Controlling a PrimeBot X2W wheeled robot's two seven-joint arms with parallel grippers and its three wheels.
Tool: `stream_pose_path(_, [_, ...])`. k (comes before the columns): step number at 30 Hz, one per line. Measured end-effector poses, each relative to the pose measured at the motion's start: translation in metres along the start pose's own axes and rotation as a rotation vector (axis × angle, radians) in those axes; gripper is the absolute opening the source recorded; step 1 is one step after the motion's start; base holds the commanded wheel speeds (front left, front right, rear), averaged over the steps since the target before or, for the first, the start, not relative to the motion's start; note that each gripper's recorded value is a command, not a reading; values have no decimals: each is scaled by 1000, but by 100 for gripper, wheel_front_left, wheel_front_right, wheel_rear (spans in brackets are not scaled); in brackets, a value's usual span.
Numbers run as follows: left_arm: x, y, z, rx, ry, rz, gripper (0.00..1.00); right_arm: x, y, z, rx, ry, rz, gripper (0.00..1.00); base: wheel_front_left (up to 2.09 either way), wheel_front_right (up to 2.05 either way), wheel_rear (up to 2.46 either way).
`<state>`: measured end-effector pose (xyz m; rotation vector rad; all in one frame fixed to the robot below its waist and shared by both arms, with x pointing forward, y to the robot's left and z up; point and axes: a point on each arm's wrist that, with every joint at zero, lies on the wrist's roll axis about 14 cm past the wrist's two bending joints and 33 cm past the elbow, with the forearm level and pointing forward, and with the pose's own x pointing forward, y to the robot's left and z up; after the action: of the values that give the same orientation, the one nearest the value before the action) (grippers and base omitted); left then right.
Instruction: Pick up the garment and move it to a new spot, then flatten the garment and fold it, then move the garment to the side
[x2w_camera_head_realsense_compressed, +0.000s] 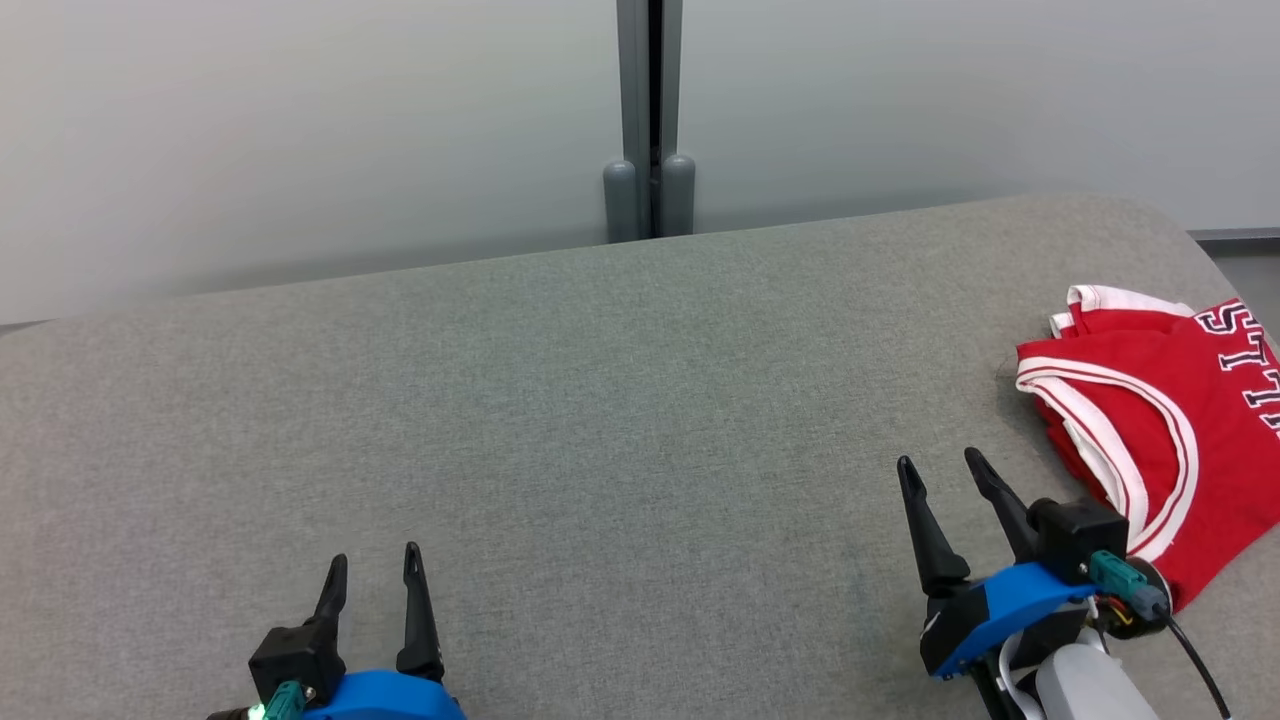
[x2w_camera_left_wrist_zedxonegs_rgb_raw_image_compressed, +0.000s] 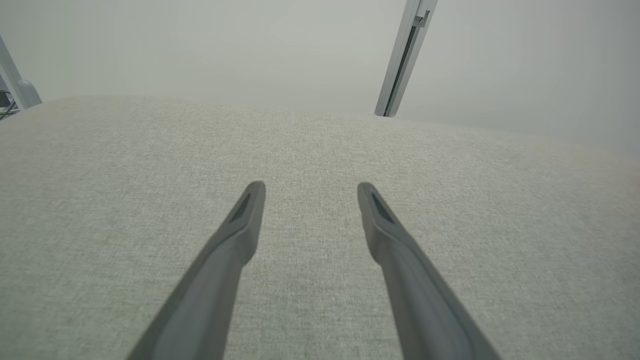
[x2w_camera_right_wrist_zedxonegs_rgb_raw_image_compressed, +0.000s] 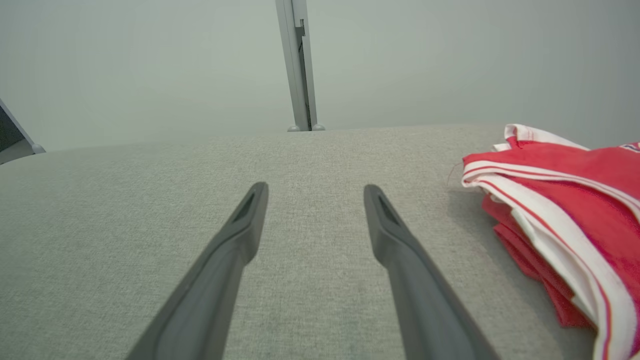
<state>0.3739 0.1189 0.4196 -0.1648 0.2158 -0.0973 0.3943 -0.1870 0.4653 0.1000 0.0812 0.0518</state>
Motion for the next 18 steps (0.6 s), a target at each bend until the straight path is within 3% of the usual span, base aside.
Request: stream_pose_path(18, [-30, 21, 1, 4, -20, 58, 100, -11, 23, -9, 17, 15, 48, 100, 0, 0, 0])
